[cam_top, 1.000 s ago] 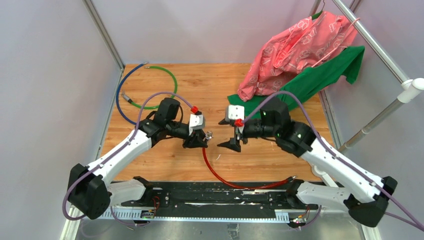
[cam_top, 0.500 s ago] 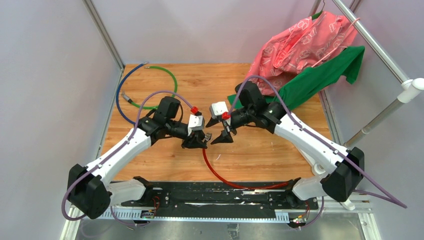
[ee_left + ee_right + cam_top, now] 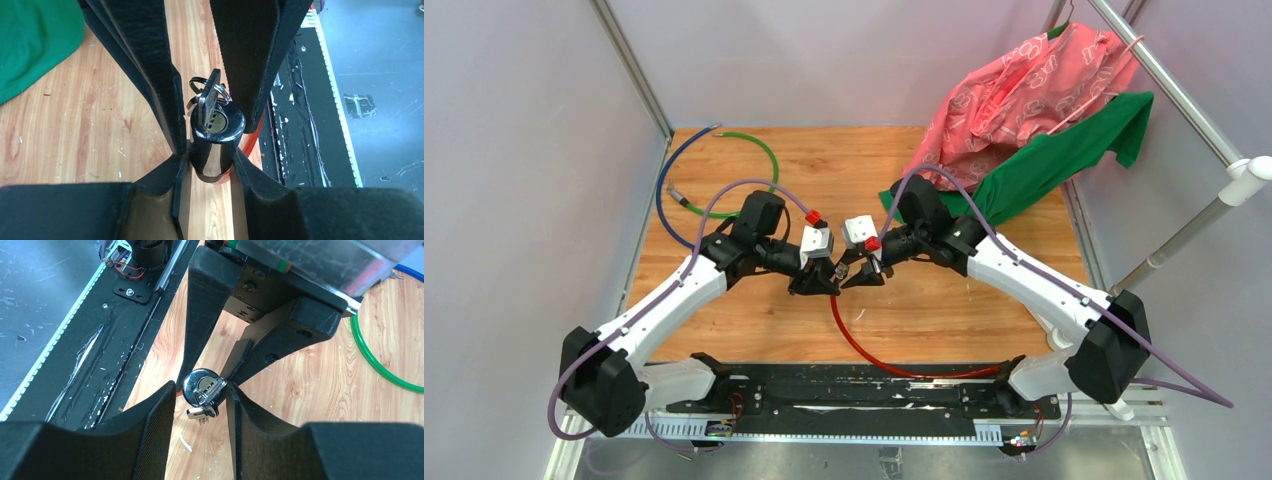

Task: Lock with the key
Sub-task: Lock the lock.

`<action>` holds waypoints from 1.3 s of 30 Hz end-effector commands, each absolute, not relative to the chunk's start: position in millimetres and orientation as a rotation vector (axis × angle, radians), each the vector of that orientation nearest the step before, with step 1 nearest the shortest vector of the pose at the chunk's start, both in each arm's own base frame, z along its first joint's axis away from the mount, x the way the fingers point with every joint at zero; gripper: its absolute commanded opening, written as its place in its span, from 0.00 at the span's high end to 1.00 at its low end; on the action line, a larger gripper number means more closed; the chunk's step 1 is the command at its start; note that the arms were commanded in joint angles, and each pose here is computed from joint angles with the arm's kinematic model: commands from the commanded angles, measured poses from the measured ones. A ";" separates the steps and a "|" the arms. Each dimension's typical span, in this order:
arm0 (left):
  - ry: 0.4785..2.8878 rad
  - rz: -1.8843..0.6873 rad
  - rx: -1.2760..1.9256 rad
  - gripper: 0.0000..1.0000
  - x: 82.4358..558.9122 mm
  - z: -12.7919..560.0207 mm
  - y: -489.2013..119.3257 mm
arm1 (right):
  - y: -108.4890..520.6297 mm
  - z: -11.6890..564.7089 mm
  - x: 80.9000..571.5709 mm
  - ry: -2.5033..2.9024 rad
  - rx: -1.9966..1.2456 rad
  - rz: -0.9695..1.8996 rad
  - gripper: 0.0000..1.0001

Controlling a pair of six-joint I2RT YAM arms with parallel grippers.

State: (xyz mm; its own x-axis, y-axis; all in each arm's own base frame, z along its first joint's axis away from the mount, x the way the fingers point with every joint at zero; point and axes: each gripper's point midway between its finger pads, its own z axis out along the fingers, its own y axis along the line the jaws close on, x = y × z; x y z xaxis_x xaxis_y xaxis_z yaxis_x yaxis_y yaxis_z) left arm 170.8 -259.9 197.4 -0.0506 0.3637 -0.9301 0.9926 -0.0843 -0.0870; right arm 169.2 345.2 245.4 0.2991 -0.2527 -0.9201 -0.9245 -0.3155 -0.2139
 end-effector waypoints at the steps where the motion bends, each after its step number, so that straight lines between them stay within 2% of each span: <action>1: 1.421 -1.145 1.533 1.00 172.9 211.6 -266.4 | 352.6 251.3 165.2 1.010 -1.770 1.064 0.56; 6: 1.419 -1.144 1.529 1.00 174.4 213.2 -267.7 | 355.4 254.4 161.7 0.983 -1.770 1.073 0.60; 16: 1.419 -1.149 1.531 1.00 175.5 215.4 -268.5 | 356.9 249.3 159.3 0.992 -1.789 1.079 0.59; 18: 1.419 -1.151 1.531 1.00 175.5 215.8 -268.8 | 357.7 250.3 159.0 0.992 -1.787 1.084 0.65; 25: 1.423 -1.152 1.514 1.00 178.6 218.9 -270.5 | 358.2 255.4 163.5 1.039 -1.749 1.051 1.00; 29: 1.442 -1.132 1.508 1.00 181.0 215.0 -269.3 | 355.8 258.0 174.7 1.159 -1.670 1.007 1.00; 30: 1.459 -1.104 1.493 0.86 186.1 212.9 -269.0 | 355.5 257.7 179.5 1.203 -1.633 0.991 1.00; 31: 1.492 -1.091 1.467 0.55 189.6 209.4 -268.6 | 354.5 253.2 184.3 1.261 -1.591 0.980 1.00; 33: 1.519 -1.040 1.447 0.34 198.2 204.5 -267.3 | 352.2 246.7 197.0 1.377 -1.489 0.941 1.00; 34: 1.528 -1.024 1.441 0.28 200.0 202.1 -266.3 | 350.7 242.8 204.1 1.439 -1.428 0.922 1.00; 39: 1.614 -0.943 1.403 0.27 206.6 185.7 -256.8 | 338.5 237.8 234.3 1.740 -1.095 0.839 1.00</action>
